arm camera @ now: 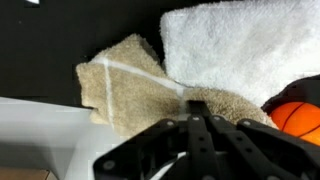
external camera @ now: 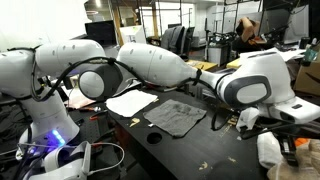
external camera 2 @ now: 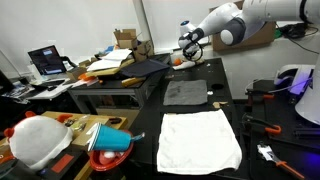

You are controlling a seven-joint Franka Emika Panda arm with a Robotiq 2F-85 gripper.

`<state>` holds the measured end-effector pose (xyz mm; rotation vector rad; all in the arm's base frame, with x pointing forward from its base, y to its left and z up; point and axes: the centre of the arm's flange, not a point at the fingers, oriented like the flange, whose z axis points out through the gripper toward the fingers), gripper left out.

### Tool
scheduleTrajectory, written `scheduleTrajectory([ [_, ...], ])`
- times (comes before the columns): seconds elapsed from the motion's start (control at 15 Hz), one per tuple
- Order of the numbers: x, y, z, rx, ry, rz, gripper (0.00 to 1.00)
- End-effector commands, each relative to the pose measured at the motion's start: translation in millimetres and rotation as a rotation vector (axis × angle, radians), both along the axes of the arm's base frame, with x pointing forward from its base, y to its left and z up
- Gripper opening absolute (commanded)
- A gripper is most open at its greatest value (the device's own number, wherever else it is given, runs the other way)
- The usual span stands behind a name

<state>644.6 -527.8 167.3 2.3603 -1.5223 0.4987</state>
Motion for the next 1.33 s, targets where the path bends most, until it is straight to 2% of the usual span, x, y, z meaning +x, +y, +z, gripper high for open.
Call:
scheduleTrajectory([
  [0.0, 21.5, -9.3, -24.2, -0.013, -0.008, -0.05, 0.0],
  [0.2, 17.4, 0.8, -30.6, 0.061, 0.037, -0.038, 0.0],
  [0.53, -2.6, 27.7, -13.5, 0.258, 0.169, 0.074, 0.0],
  [1.07, -36.5, 58.0, 0.9, 0.498, 0.476, 0.269, 0.0],
  [1.27, -46.7, 70.0, 1.6, 0.54, 0.549, 0.331, 0.0],
])
